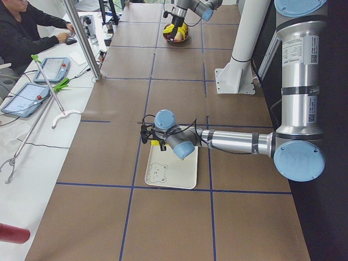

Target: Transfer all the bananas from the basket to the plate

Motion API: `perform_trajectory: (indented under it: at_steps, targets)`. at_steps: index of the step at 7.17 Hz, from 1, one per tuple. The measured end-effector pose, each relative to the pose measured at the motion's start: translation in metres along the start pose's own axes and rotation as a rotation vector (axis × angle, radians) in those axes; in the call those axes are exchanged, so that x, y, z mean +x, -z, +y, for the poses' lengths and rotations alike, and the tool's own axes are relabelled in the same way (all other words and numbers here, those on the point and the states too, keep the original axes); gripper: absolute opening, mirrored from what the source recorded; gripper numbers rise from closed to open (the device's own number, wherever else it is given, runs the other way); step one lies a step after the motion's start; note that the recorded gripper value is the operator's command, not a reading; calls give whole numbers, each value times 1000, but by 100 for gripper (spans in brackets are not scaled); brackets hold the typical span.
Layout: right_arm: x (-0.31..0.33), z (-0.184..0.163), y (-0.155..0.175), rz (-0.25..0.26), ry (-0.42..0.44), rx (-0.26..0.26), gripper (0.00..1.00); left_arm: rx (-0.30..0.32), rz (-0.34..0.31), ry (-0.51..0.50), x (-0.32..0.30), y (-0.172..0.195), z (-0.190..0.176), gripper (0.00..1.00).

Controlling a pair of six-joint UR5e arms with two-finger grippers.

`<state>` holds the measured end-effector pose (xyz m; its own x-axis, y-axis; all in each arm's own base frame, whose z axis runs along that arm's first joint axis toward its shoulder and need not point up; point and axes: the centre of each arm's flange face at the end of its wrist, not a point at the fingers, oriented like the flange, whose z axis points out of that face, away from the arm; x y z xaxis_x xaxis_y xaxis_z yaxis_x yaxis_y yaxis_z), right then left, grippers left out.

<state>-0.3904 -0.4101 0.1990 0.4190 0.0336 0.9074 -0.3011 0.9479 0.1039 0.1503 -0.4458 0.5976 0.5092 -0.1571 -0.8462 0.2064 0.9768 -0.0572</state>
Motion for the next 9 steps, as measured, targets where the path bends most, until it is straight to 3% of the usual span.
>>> perform_trajectory:
  at_steps: [2,3,7,9]
  targets:
    - [11,-8,1,13,12,-16,100,26,-77,19,-38,-9,5,6]
    - [12,-9,1,13,13,-19,100,29,-94,24,-46,-13,5,98]
    - [25,-15,3,23,22,-37,100,34,-90,26,-41,-16,1,100]
    - [86,-29,20,66,65,-91,100,15,-18,51,-1,-10,-11,100]
